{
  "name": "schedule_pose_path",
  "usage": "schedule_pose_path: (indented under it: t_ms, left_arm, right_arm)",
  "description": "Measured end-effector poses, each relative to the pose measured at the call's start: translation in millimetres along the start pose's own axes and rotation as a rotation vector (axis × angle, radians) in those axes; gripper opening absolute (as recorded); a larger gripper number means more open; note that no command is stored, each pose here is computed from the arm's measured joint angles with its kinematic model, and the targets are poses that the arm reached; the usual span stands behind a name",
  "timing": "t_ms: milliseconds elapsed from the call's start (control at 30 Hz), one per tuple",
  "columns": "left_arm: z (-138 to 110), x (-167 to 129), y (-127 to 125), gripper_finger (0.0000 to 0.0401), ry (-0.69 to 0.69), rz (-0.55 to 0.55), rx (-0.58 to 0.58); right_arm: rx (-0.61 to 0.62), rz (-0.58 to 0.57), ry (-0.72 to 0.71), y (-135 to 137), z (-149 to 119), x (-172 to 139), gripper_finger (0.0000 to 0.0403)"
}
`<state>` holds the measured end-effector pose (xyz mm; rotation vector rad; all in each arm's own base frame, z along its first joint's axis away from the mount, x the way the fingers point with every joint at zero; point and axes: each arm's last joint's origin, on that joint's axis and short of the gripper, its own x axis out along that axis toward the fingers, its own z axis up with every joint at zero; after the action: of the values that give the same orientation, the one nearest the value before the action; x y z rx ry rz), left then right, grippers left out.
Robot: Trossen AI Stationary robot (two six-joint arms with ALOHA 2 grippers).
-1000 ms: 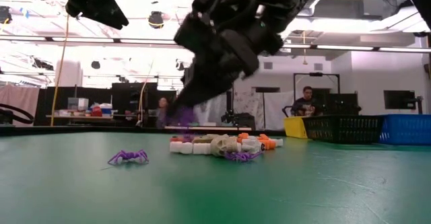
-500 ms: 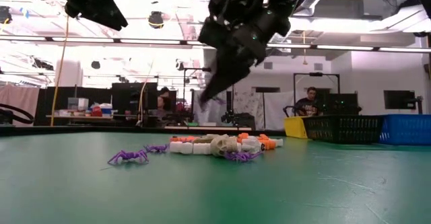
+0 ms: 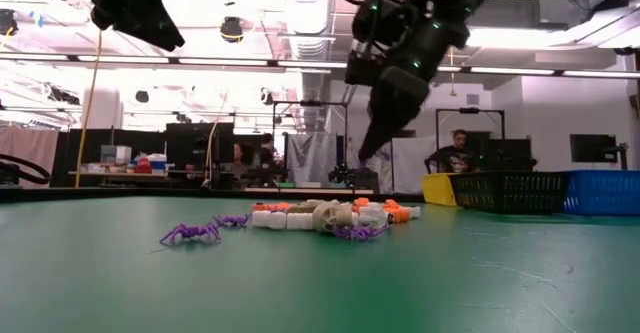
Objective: Sort Halloween decoration
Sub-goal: Put the purple spider toy into the yellow basket
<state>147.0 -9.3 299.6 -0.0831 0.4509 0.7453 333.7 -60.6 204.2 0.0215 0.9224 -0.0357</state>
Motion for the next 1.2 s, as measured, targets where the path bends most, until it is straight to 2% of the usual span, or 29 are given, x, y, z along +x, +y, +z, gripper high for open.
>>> schedule_pose_path:
  t_ms: [100, 233, 433, 833, 1067, 1200]
  left_arm:
    - [0.0, 0.0, -0.1, 0.0178, 0.000, 0.000, -0.001]
    - [-0.1, 0.0, -0.4, 0.0178, 0.005, -0.011, -0.001]
    - [0.1, 0.0, -0.4, 0.0178, 0.004, -0.010, -0.003]
    - [0.5, 0.0, -0.5, 0.0178, -0.001, -0.008, -0.017]
    - [0.6, 0.0, -0.3, 0.0178, -0.004, -0.002, -0.017]
    - [0.9, 0.0, -0.4, 0.0178, -0.007, -0.001, -0.020]
  right_arm:
    - [0.050, 0.010, -0.078, 1.3, -16.5, 13.8, 0.0010]
    - [0.123, -0.008, -0.192, -2.6, -29.1, 22.8, 0.0043]
    - [0.160, -0.013, -0.181, -5.7, -38.1, 25.9, 0.0081]
    - [0.065, -0.011, -0.208, -1.2, -35.1, 26.9, 0.0097]
    - [-0.066, -0.053, -0.239, 8.2, -31.9, 36.5, 0.0154]
    - [-0.062, -0.047, -0.206, 7.8, -34.4, 51.6, 0.0184]
